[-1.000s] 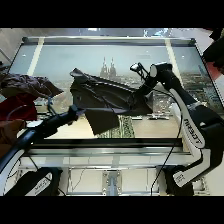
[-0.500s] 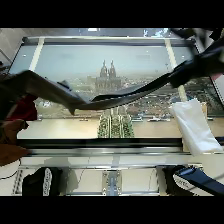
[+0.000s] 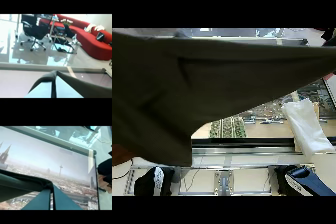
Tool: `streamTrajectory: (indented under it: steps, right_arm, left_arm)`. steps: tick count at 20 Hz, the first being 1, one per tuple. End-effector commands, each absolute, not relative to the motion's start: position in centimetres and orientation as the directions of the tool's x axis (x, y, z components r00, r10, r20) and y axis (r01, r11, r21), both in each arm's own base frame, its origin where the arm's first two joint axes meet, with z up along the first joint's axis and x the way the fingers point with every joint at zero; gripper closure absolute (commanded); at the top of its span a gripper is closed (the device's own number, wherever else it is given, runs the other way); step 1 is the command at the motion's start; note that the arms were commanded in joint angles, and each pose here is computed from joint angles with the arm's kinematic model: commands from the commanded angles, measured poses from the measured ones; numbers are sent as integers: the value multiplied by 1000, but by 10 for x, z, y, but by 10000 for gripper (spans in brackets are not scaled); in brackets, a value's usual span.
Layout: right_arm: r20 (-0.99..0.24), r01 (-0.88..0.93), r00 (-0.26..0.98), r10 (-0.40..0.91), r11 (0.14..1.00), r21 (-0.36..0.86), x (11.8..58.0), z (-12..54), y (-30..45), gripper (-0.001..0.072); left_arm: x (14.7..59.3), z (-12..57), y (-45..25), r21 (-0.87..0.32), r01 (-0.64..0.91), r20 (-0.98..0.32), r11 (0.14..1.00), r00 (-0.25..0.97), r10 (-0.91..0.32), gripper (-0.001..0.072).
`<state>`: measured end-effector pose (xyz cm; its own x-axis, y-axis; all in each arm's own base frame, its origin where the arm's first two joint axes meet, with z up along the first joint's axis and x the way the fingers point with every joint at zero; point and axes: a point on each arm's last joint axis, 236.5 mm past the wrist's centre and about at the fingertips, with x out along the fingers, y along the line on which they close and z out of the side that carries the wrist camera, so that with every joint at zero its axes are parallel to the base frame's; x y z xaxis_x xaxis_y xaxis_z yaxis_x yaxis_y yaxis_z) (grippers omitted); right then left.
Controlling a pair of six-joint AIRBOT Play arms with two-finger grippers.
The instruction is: Fold the shirts.
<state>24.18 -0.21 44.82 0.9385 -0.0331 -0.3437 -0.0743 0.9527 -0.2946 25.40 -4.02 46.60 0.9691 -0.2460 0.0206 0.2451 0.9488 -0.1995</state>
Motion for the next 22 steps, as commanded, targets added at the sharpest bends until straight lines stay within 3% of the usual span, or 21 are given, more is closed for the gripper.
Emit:
streamTrajectory:
  steps: [1,5,11,14,18,22]
  right_arm:
    - [-353,30,924,-148,947,-320,267,439,-21,706]
    - [-459,-20,874,-158,934,-358,329,400,-2,706]
    - [-475,-44,868,-145,930,-364,385,378,18,706]
    - [-495,-35,855,-154,935,-352,406,363,22,706]
    - [-445,10,879,-174,938,-348,395,384,13,706]
    - [-434,27,885,-166,951,-308,347,405,1,706]
  left_arm:
    - [280,440,-28,-247,251,-139,936,947,-291,696]
    - [314,421,-19,-354,299,-174,886,910,-376,696]
    - [353,399,0,-360,274,-211,892,907,-364,695]
    - [382,385,-17,-383,327,-215,864,878,-428,695]
    - [390,417,-24,-318,351,-96,881,912,-398,696]
    - [353,442,-29,-202,331,-59,922,935,-349,696]
